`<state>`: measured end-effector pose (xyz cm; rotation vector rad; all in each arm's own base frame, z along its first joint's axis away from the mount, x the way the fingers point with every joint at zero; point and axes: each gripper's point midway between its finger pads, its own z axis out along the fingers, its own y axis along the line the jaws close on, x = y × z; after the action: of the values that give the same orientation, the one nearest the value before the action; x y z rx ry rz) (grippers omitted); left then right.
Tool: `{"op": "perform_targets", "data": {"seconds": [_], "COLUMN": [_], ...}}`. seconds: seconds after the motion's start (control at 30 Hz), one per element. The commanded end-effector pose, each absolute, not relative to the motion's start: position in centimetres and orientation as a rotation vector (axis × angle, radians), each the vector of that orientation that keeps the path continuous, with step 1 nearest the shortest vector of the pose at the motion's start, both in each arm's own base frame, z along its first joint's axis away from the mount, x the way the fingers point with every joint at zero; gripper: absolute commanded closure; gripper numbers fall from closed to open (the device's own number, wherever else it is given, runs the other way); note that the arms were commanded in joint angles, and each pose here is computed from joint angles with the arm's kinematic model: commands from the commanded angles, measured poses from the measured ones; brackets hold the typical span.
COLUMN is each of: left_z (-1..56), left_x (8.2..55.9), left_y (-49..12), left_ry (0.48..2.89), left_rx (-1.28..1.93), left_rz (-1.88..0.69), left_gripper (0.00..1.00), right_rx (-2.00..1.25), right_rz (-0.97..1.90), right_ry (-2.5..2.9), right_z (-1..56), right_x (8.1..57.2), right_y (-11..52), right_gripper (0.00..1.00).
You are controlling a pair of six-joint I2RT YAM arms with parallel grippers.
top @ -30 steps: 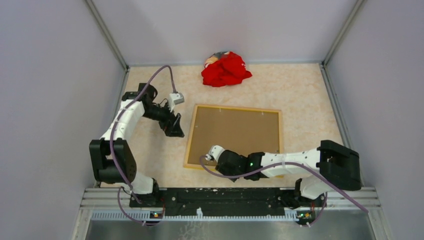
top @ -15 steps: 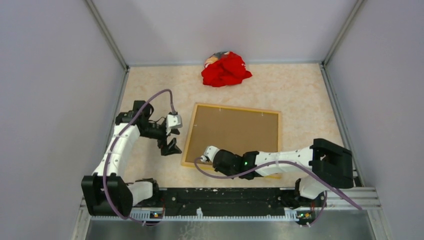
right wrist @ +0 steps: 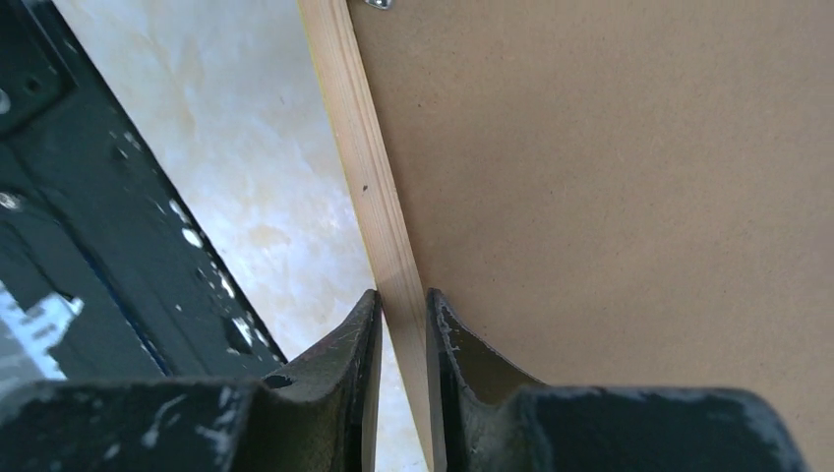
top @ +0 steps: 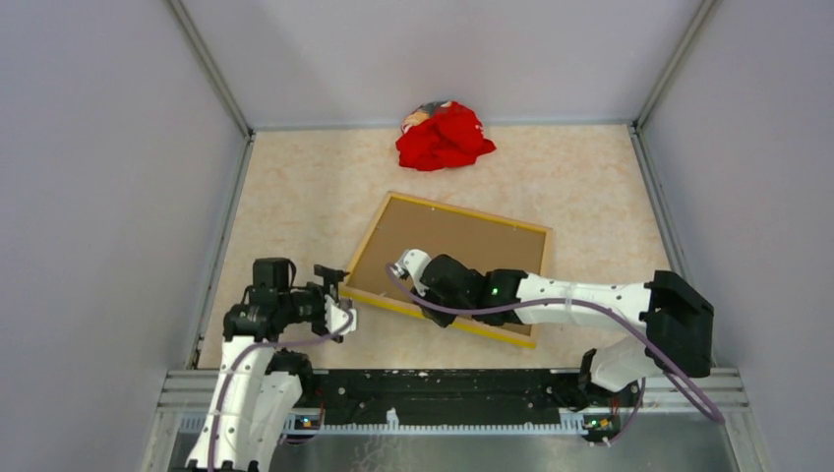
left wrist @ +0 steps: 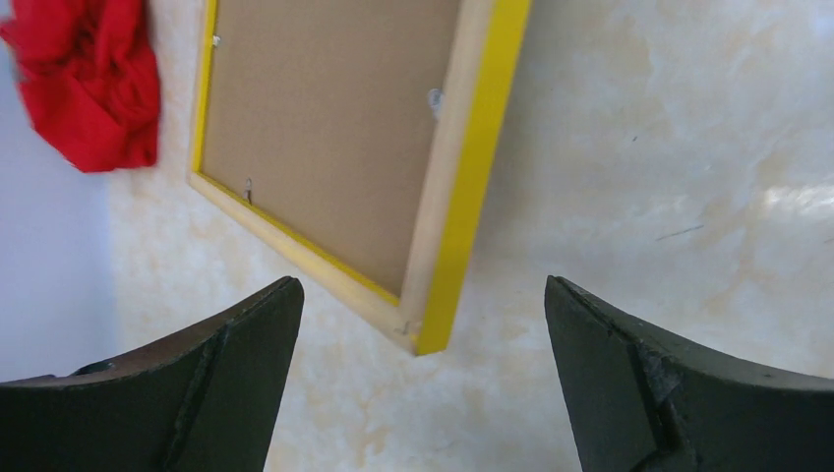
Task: Put the photo into the frame
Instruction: Turn over the photo frame at the center of the board.
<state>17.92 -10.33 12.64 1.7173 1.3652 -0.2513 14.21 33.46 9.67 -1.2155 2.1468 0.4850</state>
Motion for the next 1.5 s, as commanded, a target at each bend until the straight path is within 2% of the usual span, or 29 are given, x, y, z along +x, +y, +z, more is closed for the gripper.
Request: {"op": "perform_targets", "data": {"seconds": [0.0, 0.1, 0.23, 0.43, 0.53, 0.6, 0.67, 0.8, 0.83, 0.9, 0.97, 1.03, 1.17, 1.47], "left_z": [13.8, 13.7, 15.3, 13.7, 13.7, 14.1, 14.6, 15.8, 16.1, 17.1, 17.5, 17.8, 18.5, 19.4], "left_x": [19.7, 19.7, 20.7, 21.2, 22.1, 22.7, 23.2, 24.0, 24.2, 24.7, 25.1, 25.3, 25.5, 25.9], "left_y": [-11.0, -11.4, -12.3, -12.6, -12.8, -13.1, -13.4, -14.2, -14.3, -14.6, -14.6, -14.6, -14.7, -14.8], "left_ry": [0.949, 0.731, 0.563, 0.472, 0.444, 0.439, 0.443, 0.487, 0.512, 0.556, 0.589, 0.614, 0.667, 0.82], "left_rx": [1.842, 1.916, 1.859, 1.944, 1.967, 1.969, 1.971, 1.965, 1.956, 1.938, 1.93, 1.919, 1.892, 1.85], "left_rz": [0.046, 0.184, 0.302, 0.326, 0.352, 0.359, 0.358, 0.325, 0.312, 0.295, 0.286, 0.273, 0.233, 0.103], "left_gripper": [0.01, 0.01, 0.02, 0.02, 0.06, 0.13, 0.24, 0.58, 0.66, 0.8, 0.83, 0.83, 0.83, 0.82], "right_rx": [-1.116, -1.113, -1.116, -1.108, -1.097, -1.086, -1.079, -1.062, -1.06, -1.048, -1.034, -1.032, -1.083, -1.287], "right_rz": [0.656, 0.669, 0.683, 0.694, 0.703, 0.701, 0.704, 0.684, 0.668, 0.623, 0.581, 0.54, 0.449, 0.104], "right_ry": [2.044, 2.036, 2.033, 2.026, 2.023, 2.021, 2.016, 2.009, 2.01, 2.005, 1.981, 1.957, 1.929, 1.826], "right_z": [15.8, 16.6, 17.4, 18.2, 18.6, 18.8, 19.2, 19.7, 19.8, 20.0, 20.8, 21.6, 22.2, 18.5], "right_x": [14.8, 14.9, 14.9, 15.2, 15.4, 15.6, 15.8, 16.4, 16.7, 17.2, 17.8, 18.2, 18.2, 17.0], "right_y": [36.4, 36.7, 37.2, 37.8, 37.9, 37.9, 38.0, 38.0, 37.9, 37.5, 36.8, 36.1, 34.6, 31.9], "right_gripper": [1.0, 1.0, 1.0, 1.0, 1.0, 1.0, 1.0, 1.0, 0.98, 0.76, 0.53, 0.41, 0.34, 0.3]}}
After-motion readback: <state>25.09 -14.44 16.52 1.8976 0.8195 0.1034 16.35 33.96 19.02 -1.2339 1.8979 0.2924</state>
